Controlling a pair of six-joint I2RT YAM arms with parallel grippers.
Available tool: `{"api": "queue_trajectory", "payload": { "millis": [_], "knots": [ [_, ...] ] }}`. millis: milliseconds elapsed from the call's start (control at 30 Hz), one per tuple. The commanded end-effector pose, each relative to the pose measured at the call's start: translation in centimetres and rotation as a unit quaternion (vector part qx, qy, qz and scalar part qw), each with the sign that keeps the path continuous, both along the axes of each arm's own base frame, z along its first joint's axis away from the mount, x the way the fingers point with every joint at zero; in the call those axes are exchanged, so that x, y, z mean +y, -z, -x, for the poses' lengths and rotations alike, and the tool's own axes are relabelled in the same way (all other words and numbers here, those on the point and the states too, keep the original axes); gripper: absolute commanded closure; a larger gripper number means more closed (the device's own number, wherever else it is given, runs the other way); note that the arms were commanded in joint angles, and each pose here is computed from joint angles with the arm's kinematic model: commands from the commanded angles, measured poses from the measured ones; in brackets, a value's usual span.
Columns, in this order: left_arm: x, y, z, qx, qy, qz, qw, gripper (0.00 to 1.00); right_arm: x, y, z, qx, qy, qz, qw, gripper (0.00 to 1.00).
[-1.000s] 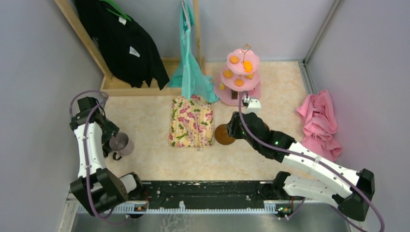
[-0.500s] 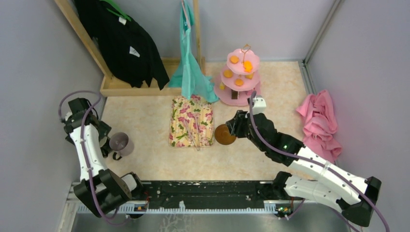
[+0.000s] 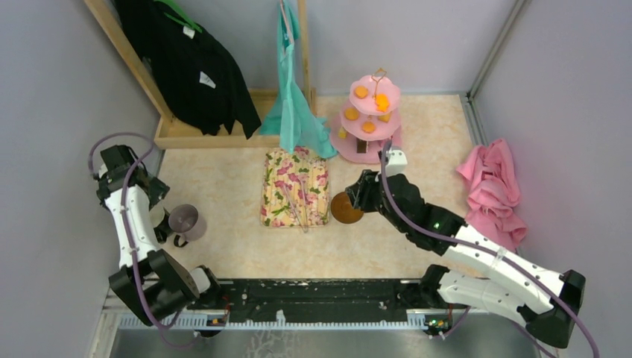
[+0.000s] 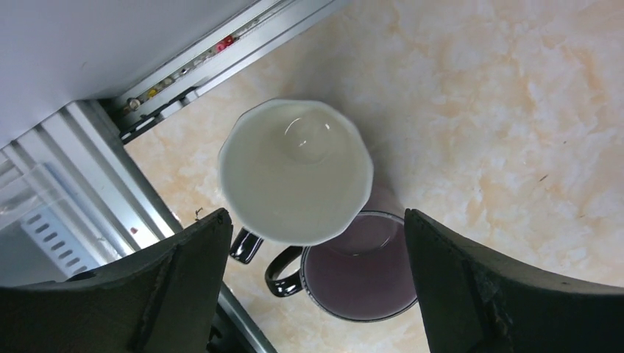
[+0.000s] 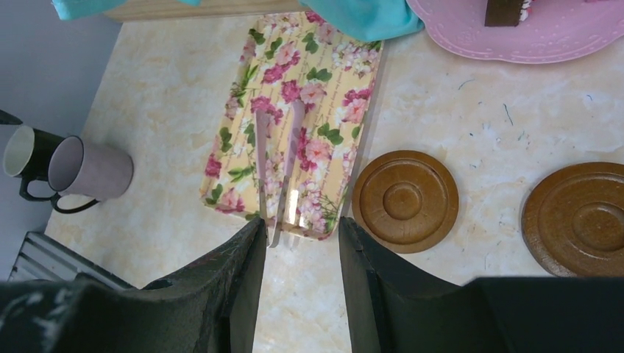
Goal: Serve the afternoon tea
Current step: Pick up the cup at the center of the board.
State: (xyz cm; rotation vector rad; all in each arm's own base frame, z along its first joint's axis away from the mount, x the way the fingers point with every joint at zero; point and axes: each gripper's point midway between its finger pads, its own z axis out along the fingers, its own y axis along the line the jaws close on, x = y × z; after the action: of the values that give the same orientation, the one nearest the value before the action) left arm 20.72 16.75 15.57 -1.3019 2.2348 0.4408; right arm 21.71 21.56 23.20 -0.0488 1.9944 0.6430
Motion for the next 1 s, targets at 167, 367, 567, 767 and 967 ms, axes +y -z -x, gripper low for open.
{"api": "queue_trajectory", "payload": {
  "millis": [167, 367, 567, 767, 967],
  "knots": [
    [1.7, 0.4, -3.2, -0.025, 0.029, -0.011, 0.999, 0.09, 1.5, -0.6, -0.7, -0.016, -0.008, -0.010, 1.000, 0.59],
    [2.3, 1.8, -4.9, -0.023, 0.039, -0.003, 0.999, 0.11, 2.1, 0.1, -1.3, -0.010, -0.007, -0.001, 1.000, 0.59],
    [2.1, 4.5, -5.5, -0.005, 0.047, 0.024, 0.999, 0.20, 2.7, 1.3, -1.8, -0.001, -0.005, 0.009, 1.000, 0.59],
    [1.4, 6.3, -5.6, 0.000, 0.055, 0.046, 0.997, 0.34, 3.0, 2.2, -1.9, 0.007, -0.004, 0.012, 1.000, 0.59],
    [0.6, 7.3, -5.2, 0.003, 0.062, 0.061, 0.996, 0.57, 2.9, 2.1, -1.7, 0.008, -0.003, 0.008, 1.000, 0.59]
  ]
}}
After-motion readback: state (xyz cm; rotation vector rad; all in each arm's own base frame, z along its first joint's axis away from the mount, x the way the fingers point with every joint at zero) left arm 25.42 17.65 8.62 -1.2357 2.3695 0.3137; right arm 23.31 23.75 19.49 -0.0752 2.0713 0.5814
